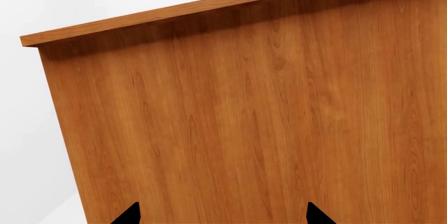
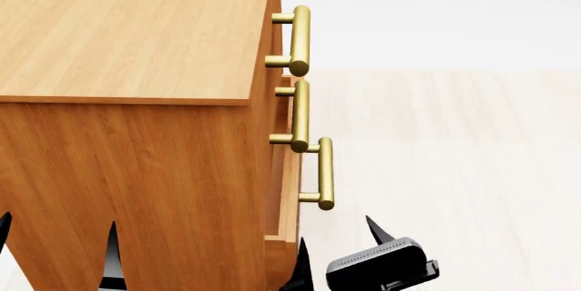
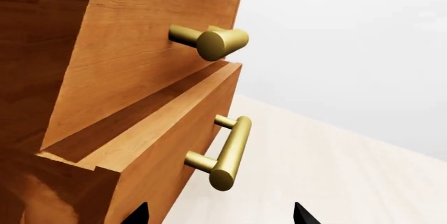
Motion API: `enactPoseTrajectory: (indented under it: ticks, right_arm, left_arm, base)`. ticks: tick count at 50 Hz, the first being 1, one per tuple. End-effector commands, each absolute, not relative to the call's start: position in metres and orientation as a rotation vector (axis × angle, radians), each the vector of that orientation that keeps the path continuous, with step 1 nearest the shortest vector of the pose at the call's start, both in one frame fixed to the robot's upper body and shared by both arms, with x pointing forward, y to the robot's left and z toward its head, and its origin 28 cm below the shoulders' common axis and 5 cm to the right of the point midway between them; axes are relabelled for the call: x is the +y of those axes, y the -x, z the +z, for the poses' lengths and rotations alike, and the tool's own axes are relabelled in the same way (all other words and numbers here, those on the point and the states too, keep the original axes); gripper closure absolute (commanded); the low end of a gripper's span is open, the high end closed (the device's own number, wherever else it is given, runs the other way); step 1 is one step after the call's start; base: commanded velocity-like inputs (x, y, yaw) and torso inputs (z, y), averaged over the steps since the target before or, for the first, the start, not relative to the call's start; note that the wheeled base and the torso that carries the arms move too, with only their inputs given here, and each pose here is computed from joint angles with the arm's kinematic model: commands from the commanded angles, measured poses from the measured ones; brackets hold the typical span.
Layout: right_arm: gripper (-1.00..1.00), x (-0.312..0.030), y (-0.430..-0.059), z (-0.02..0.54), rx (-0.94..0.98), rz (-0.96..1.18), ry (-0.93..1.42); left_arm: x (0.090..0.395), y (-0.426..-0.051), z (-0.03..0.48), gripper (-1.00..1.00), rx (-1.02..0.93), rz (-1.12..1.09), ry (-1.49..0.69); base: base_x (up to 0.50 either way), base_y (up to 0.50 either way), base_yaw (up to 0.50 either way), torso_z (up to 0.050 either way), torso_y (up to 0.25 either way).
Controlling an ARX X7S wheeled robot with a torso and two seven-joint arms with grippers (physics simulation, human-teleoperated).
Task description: Close the bottom drawer of the cabinet.
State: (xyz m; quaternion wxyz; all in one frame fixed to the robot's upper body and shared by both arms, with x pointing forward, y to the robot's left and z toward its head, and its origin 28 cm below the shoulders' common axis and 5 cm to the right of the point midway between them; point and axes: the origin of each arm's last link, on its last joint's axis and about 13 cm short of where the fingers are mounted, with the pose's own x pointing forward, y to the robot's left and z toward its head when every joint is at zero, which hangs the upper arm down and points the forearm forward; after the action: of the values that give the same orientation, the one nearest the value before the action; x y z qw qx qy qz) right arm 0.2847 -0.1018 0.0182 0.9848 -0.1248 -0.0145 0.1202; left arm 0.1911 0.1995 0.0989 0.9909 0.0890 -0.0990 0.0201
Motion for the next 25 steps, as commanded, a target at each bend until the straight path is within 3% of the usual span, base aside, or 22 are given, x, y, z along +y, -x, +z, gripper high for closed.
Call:
enactPoseTrajectory:
  ticks: [1, 25]
  right_arm:
    - [-1.00, -0.082, -0.279, 0.026, -0.042, 0.386, 0.270]
    - [-1.00, -0.081, -0.269, 0.053, -0.045, 0.662, 0.203]
  left_arm:
    - [0.200, -0.191, 0.101, -1.00, -0.205, 0.028, -0.159]
    - [0.199, -0.191, 0.099, -1.00, -0.199, 0.025, -0.159]
  base:
    - [0.00, 0.00, 0.00, 0.000, 0.000]
    - [0.00, 0.00, 0.00, 0.000, 0.000]
